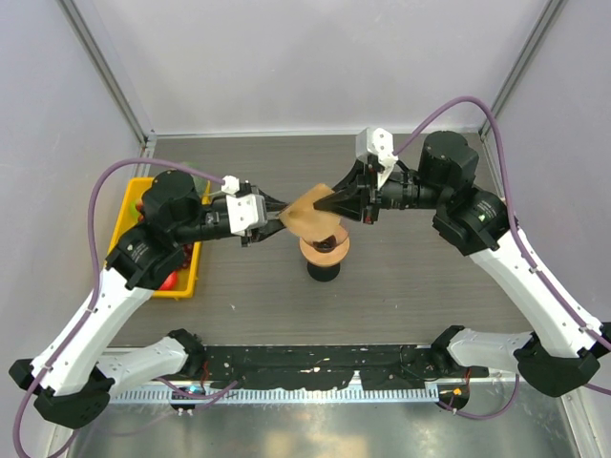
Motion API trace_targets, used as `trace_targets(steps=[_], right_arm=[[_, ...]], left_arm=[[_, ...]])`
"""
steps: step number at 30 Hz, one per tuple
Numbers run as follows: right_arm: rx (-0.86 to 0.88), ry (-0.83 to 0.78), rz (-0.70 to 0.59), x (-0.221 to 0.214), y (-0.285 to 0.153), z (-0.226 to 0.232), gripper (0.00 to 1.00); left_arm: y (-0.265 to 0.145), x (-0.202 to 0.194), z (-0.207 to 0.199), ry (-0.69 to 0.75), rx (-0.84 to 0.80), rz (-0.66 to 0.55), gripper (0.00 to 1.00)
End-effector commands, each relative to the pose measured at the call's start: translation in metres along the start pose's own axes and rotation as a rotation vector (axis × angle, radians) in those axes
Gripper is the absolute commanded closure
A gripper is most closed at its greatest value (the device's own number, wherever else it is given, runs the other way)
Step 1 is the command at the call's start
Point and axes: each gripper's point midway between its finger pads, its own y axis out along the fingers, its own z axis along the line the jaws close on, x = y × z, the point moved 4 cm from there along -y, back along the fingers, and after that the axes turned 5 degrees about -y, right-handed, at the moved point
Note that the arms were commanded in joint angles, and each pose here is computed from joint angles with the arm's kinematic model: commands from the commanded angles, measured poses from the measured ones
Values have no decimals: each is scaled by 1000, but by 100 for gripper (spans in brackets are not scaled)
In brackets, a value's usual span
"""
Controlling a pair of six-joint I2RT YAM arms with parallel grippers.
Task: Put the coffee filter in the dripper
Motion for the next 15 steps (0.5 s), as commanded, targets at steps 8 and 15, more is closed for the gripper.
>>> trace_targets(steps=[8, 15], right_arm=[[-40, -341, -2, 12, -18, -2, 95], [84, -584, -1, 9, -18, 11, 95]], left_arm=[[-35, 3, -9, -103, 4, 37, 20], [-32, 15, -18, -102, -175, 60, 10]])
